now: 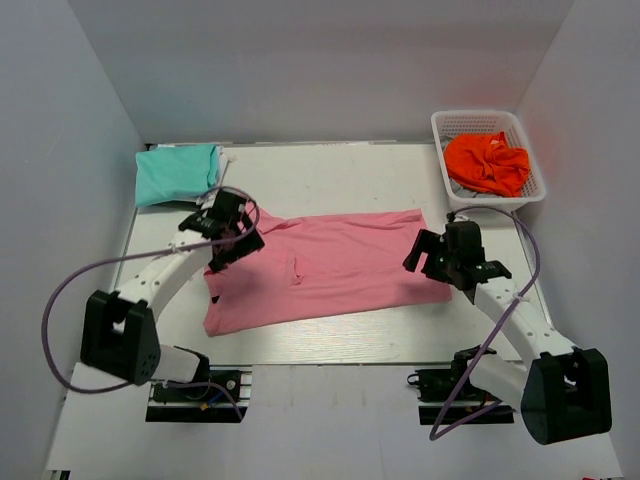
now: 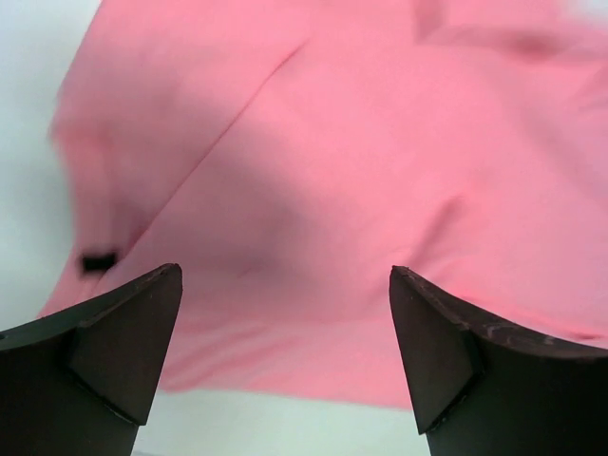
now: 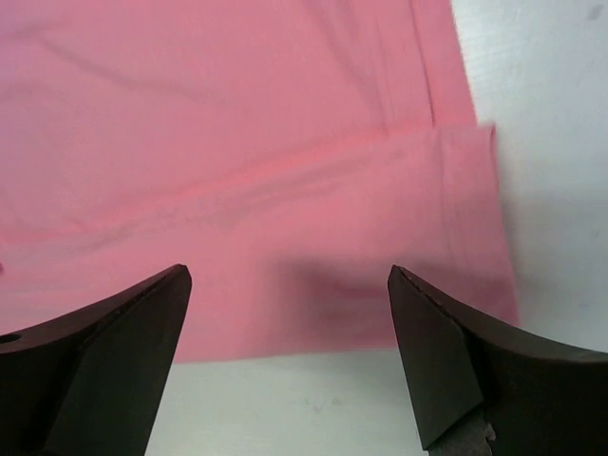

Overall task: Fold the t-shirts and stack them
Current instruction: Fold the flattened tshirt in 1/3 of the way, then grap the side of the flattened tshirt furthest away from the robot with both arms

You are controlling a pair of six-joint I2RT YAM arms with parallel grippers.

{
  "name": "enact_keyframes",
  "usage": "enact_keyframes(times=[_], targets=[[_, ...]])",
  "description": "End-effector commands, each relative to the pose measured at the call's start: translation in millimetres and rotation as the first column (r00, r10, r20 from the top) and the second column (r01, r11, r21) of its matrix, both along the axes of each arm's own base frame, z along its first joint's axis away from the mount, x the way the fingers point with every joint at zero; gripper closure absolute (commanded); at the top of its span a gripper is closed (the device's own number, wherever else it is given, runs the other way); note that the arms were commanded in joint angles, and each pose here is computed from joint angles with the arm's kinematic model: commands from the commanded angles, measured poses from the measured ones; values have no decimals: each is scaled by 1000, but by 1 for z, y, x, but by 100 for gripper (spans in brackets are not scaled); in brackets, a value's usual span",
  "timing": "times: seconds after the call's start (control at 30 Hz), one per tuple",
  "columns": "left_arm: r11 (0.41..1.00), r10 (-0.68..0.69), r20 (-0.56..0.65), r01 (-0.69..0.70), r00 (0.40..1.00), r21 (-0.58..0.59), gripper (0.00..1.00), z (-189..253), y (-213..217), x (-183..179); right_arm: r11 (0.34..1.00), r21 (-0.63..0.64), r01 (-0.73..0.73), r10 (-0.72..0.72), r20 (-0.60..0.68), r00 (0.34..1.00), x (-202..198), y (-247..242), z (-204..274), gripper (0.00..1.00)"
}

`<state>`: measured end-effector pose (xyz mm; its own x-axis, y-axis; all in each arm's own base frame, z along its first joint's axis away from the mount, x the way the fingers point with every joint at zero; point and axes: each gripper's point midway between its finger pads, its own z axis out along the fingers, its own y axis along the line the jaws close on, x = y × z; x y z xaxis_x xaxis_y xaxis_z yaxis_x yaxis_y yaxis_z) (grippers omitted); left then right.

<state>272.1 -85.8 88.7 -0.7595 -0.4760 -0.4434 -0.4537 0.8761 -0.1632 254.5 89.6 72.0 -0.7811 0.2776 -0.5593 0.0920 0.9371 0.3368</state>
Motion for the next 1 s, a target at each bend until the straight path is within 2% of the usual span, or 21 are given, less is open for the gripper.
enact_keyframes(times=[0.0,0.03,0.07,0.13,0.17,0.23,0.3,0.33,0.43,0.53,0.6,0.67,0.73,0.87,0.9,0.97], targets=[[998,-53,122,50,991,25,0,33,-11,64,1000,-6,28,-26,217,976,45,-1,50,10],[996,-52,77,46,996,72,0,16,-9,76,999,16,29,-33,290,956,59,2,65,10],[990,-76,121,61,990,124,0,31,-4,102,999,6,51,-50,307,950,65,-2,67,10],[987,-78,130,58,989,151,0,31,4,126,997,10,74,-72,366,928,80,-4,83,10],[985,-83,133,61,988,160,0,30,9,146,991,-9,137,-123,388,914,88,-15,87,10],[985,-89,166,62,982,161,0,31,14,171,982,10,187,-176,384,906,102,-16,94,10],[982,-79,162,49,984,180,0,25,27,199,980,-15,199,-179,375,910,111,-19,90,10],[983,-76,198,40,977,181,0,36,30,217,981,-26,193,-171,362,916,120,-16,86,10],[983,-113,170,85,979,164,4,17,28,245,981,-38,189,-165,341,926,136,-14,80,10],[980,-132,168,103,977,172,7,12,29,266,984,-44,174,-150,326,933,147,-10,77,10],[975,-131,125,106,983,195,14,-10,32,270,985,-55,165,-141,309,941,154,-8,72,10],[981,-125,113,105,986,165,20,-19,33,272,982,-60,181,-155,300,941,158,-10,70,10],[985,-136,127,121,982,122,22,-28,24,276,978,-69,195,-168,282,944,160,-13,65,10],[988,-124,109,112,986,108,31,-42,27,276,978,-78,191,-165,262,951,166,-12,59,10],[988,-124,100,113,987,108,39,-47,27,275,978,-81,192,-165,262,951,167,-13,60,10],[990,-105,93,96,990,102,49,-52,32,275,978,-84,191,-165,246,955,167,-13,55,10]])
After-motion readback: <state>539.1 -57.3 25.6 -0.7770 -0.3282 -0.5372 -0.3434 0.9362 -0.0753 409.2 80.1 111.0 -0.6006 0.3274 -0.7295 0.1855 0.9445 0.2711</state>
